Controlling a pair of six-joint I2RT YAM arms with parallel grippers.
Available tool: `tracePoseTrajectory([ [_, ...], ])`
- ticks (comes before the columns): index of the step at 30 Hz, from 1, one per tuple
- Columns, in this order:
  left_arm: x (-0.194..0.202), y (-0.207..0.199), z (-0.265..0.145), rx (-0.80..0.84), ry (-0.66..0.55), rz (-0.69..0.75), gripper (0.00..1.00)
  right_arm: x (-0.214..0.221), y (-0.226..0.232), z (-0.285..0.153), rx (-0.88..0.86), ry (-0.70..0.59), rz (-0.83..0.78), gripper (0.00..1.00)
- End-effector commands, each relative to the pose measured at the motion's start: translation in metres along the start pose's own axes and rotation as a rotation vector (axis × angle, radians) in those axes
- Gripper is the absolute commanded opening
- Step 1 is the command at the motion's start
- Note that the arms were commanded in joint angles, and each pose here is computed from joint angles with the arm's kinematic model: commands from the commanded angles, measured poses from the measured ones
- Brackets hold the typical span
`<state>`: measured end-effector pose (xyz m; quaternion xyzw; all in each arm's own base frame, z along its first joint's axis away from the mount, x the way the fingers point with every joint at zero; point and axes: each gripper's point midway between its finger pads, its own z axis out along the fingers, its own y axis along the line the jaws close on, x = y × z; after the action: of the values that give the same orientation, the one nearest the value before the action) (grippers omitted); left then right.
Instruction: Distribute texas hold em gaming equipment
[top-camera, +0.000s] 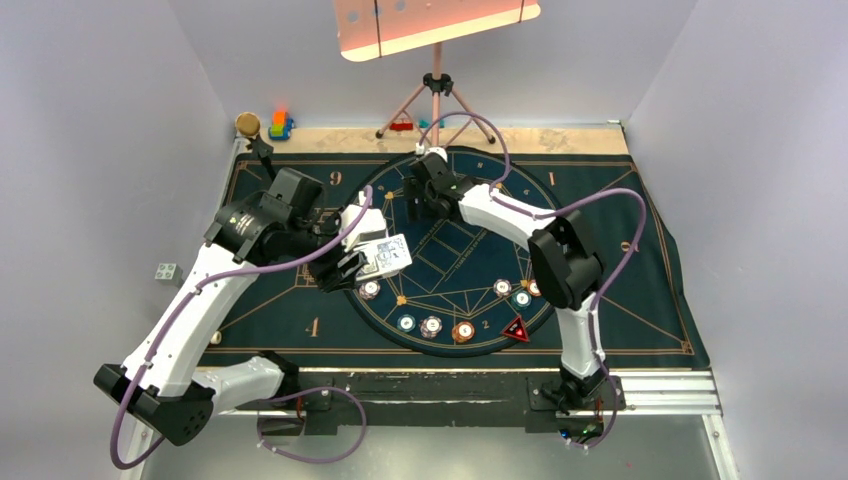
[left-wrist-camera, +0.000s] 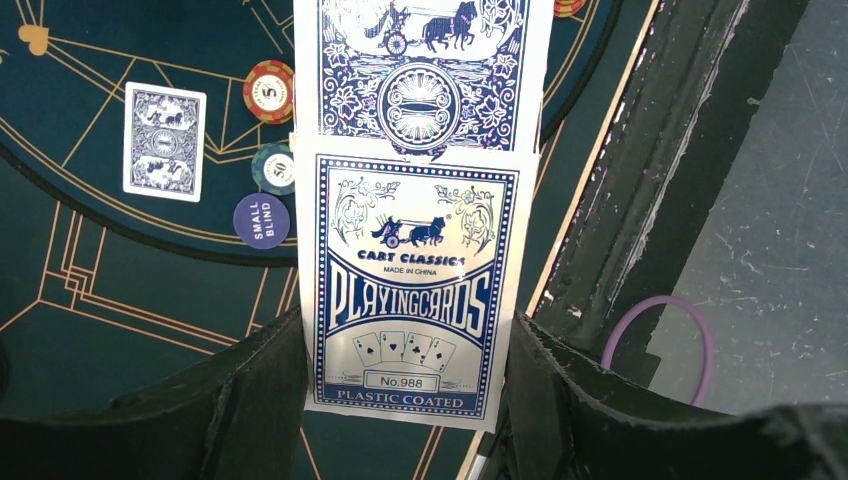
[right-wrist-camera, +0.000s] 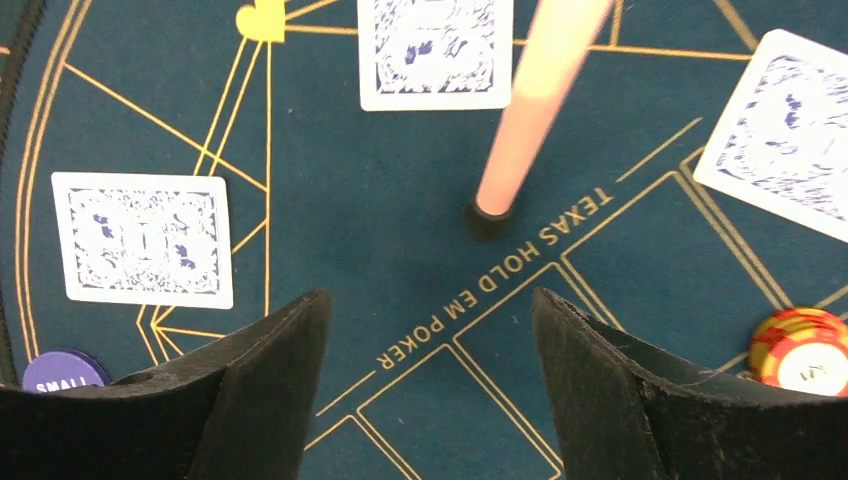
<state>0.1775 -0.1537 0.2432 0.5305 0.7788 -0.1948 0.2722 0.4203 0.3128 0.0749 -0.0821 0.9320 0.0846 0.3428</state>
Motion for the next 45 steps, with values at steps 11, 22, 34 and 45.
tracePoseTrajectory([
  [11,-0.011,0.004,-0.007,-0.028,-0.048,0.031,0.0,-0.077,-0.045,0.031,0.226,-0.203,0.08,0.64],
  [22,-0.01,0.004,-0.005,-0.024,-0.046,0.03,0.0,-0.07,-0.107,0.033,0.332,-0.181,0.128,0.37],
  [34,-0.009,0.005,-0.005,-0.021,-0.041,0.029,0.0,-0.053,-0.127,0.021,0.424,-0.16,0.111,0.68],
  [45,-0.007,0.002,-0.008,-0.017,-0.038,0.029,0.0,-0.066,-0.02,-0.028,0.19,-0.303,0.064,0.78],
])
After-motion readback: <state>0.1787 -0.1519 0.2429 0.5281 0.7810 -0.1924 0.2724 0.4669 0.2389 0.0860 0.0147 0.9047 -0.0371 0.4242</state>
